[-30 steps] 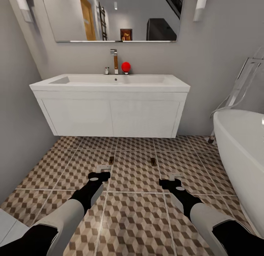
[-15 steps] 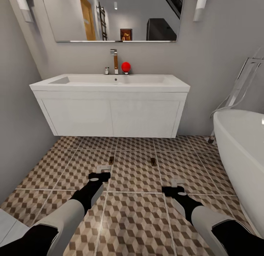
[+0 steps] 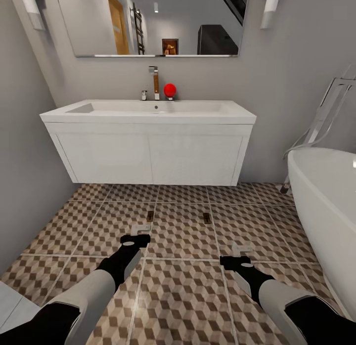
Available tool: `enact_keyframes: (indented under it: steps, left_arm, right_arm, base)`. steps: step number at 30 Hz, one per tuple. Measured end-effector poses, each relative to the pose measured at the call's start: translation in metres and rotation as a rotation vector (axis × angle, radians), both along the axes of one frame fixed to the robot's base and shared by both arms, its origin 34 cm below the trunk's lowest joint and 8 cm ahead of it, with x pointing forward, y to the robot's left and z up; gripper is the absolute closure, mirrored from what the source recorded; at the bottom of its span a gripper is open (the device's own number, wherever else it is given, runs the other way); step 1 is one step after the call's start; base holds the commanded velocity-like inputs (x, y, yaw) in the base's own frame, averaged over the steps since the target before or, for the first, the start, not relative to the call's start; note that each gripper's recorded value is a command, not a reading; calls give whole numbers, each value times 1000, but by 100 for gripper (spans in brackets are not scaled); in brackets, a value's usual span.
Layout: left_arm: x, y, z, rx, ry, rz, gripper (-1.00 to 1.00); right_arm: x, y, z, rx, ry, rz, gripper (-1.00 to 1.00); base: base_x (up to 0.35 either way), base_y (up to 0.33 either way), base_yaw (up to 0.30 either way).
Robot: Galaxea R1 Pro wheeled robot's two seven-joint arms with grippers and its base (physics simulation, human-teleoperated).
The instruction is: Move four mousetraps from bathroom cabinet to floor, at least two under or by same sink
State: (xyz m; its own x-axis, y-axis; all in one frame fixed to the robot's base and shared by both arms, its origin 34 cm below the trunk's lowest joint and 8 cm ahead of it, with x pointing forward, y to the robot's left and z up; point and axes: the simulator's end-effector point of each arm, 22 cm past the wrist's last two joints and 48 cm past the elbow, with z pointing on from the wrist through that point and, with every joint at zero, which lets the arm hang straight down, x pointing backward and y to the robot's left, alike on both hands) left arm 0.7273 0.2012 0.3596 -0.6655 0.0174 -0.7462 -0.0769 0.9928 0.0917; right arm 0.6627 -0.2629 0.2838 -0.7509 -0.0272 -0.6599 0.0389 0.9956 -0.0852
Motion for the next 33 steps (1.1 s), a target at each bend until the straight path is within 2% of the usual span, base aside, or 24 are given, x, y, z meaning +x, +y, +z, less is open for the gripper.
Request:
enact_keyframes:
  steps: [12,33]
  left_arm:
    - [-1,1,-1,3,4,1,-100]
    - [9,2,57,3,-82,2,-100]
  right_arm:
    - [0,0,0,-1,-3,0,-100]
    - [16,-2,53,-2,-89,-2,-100]
  base:
    - [0,0,0]
    - [0,0,0]
